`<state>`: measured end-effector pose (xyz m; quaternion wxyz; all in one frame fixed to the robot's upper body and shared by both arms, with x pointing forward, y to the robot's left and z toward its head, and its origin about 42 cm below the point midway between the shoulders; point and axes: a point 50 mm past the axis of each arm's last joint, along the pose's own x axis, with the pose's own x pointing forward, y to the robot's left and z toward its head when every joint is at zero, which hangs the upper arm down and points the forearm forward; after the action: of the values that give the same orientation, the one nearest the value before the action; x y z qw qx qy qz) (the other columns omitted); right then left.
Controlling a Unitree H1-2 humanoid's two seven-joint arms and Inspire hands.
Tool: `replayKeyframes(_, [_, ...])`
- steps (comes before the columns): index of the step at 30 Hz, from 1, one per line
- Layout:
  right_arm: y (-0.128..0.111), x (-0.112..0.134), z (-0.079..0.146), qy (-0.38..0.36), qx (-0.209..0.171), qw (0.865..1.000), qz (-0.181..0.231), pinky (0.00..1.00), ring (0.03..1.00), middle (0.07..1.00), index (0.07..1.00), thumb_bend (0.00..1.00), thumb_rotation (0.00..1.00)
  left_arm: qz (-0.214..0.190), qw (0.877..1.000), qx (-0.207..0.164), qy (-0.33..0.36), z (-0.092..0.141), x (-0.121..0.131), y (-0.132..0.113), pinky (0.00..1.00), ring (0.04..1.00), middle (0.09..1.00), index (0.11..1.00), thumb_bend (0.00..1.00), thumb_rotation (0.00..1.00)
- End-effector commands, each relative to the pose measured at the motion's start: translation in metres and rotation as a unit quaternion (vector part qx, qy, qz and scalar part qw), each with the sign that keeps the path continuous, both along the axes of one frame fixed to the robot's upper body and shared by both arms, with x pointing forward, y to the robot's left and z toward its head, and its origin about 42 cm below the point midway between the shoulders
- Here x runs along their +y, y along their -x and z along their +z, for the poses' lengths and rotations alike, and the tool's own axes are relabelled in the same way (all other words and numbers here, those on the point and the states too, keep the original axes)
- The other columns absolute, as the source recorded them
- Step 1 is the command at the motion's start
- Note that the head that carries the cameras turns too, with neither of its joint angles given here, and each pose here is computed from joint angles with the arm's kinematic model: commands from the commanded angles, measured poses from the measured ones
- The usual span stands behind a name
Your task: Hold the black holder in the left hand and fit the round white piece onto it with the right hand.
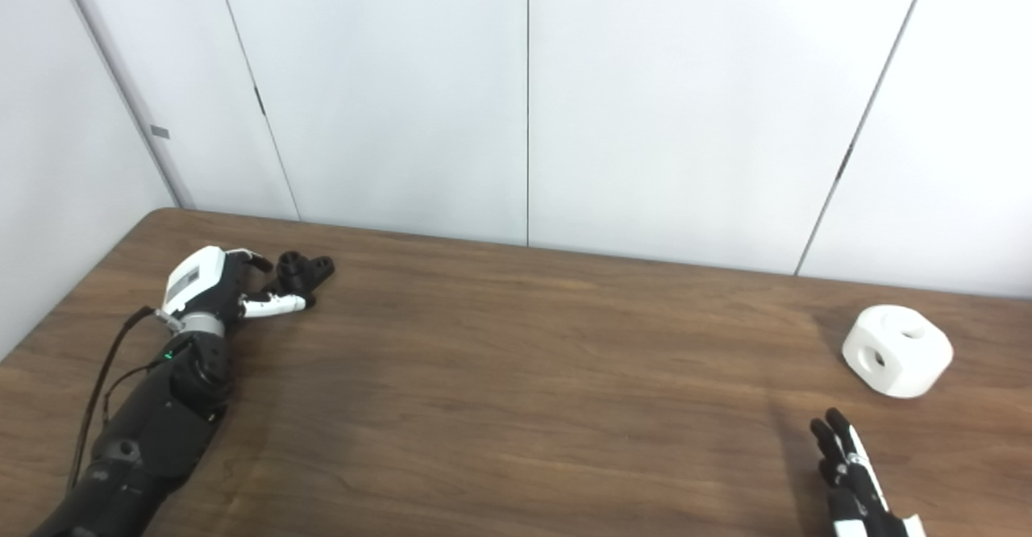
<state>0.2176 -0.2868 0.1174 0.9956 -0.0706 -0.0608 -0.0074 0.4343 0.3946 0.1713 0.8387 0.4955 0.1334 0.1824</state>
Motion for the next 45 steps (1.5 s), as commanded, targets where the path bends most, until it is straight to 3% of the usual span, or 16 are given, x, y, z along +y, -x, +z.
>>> replayKeyframes(1, [0.008,0.004,-0.007,-0.014,0.011,1.000,-0.011,1.00,0.985,0.949,0.966,0.64,0.92,-0.008,0.999,-0.026,-0.025,0.016,0.004,-0.006,1.00,0.999,0.896,0.699,0.90,0.29])
replayKeyframes(20, [0.008,0.007,-0.005,-0.016,0.013,1.000,-0.010,1.00,0.986,0.948,0.966,0.64,0.92,-0.009,0.999,-0.016,-0.031,0.013,0.003,-0.005,1.00,0.987,0.879,0.636,0.86,0.26])
replayKeyframes(27, [0.007,0.007,-0.004,-0.016,0.012,1.000,-0.008,1.00,0.987,0.950,0.970,0.64,0.92,-0.004,0.999,-0.019,-0.027,0.012,0.004,-0.004,1.00,0.956,0.844,0.571,0.84,0.19])
replayKeyframes(28, [0.007,0.007,-0.004,-0.016,0.012,1.000,-0.007,1.00,0.987,0.951,0.970,0.64,0.92,-0.003,0.999,-0.022,-0.024,0.011,0.004,-0.003,1.00,0.951,0.837,0.531,0.68,0.13])
replayKeyframes(30, [0.007,0.007,-0.004,-0.013,0.012,1.000,-0.007,1.00,0.992,0.954,0.970,0.64,0.92,0.000,0.999,-0.029,-0.015,0.010,0.005,-0.003,1.00,0.946,0.827,0.495,0.56,0.08])
replayKeyframes(36, [0.007,0.007,-0.004,-0.017,0.009,1.000,-0.005,1.00,0.990,0.950,0.971,0.64,0.92,0.002,0.999,-0.052,0.007,0.007,0.006,-0.003,1.00,0.932,0.801,0.481,0.52,0.05])
replayKeyframes(45, [0.007,0.007,-0.003,-0.018,0.012,1.000,-0.006,1.00,0.991,0.950,0.971,0.64,0.92,-0.012,0.999,-0.046,-0.004,0.006,0.004,-0.006,1.00,0.926,0.810,0.482,0.52,0.05])
